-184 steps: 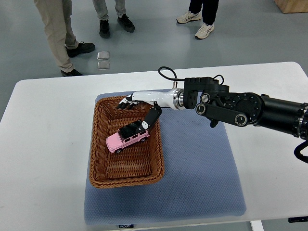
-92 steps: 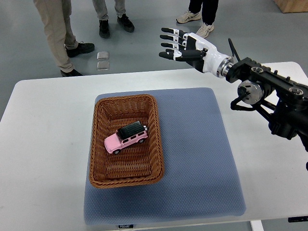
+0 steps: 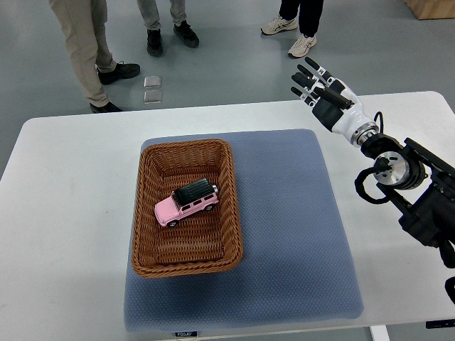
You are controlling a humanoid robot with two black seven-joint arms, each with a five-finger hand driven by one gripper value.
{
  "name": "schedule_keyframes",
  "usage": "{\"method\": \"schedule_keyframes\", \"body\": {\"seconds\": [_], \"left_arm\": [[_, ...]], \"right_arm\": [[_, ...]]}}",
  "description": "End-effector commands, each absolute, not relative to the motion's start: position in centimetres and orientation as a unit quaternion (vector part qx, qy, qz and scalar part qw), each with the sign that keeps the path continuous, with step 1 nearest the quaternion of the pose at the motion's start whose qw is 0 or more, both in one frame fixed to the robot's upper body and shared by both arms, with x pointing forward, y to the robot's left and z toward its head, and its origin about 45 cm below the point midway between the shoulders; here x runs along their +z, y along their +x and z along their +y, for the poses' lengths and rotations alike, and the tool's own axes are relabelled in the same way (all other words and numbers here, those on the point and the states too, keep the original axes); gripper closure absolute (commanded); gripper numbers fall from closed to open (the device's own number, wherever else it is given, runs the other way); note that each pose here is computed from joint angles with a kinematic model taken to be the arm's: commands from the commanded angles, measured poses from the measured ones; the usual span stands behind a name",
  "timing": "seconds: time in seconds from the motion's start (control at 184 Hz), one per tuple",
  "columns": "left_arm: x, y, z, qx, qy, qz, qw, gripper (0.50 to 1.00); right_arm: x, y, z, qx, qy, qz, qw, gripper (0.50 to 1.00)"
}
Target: Place pink car in brown basket
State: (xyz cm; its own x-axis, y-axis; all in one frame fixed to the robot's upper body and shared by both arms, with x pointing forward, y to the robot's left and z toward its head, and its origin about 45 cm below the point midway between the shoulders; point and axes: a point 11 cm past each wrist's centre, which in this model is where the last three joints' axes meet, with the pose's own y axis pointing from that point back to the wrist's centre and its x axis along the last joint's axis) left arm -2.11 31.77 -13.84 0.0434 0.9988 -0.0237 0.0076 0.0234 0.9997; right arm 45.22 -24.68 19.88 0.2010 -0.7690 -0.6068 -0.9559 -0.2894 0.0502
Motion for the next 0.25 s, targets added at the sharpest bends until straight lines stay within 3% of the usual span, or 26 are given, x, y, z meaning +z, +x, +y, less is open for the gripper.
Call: {"method": "schedule_keyframes", "body": {"seconds": [0.0,0.249], "left_arm": [[-13.8,-2.1,31.8,0.482,0.506,0.497,0.515,0.5],[-13.8,-2.1,31.8,0.482,0.506,0.497,0.515,0.5]], "right_arm": [[19.1,45.0,-25.1,0.276,-0.749,0.578,0.168,0.585],[17.7,45.0,-27.3,0.289,-0.722,0.606,0.168,0.585]]}}
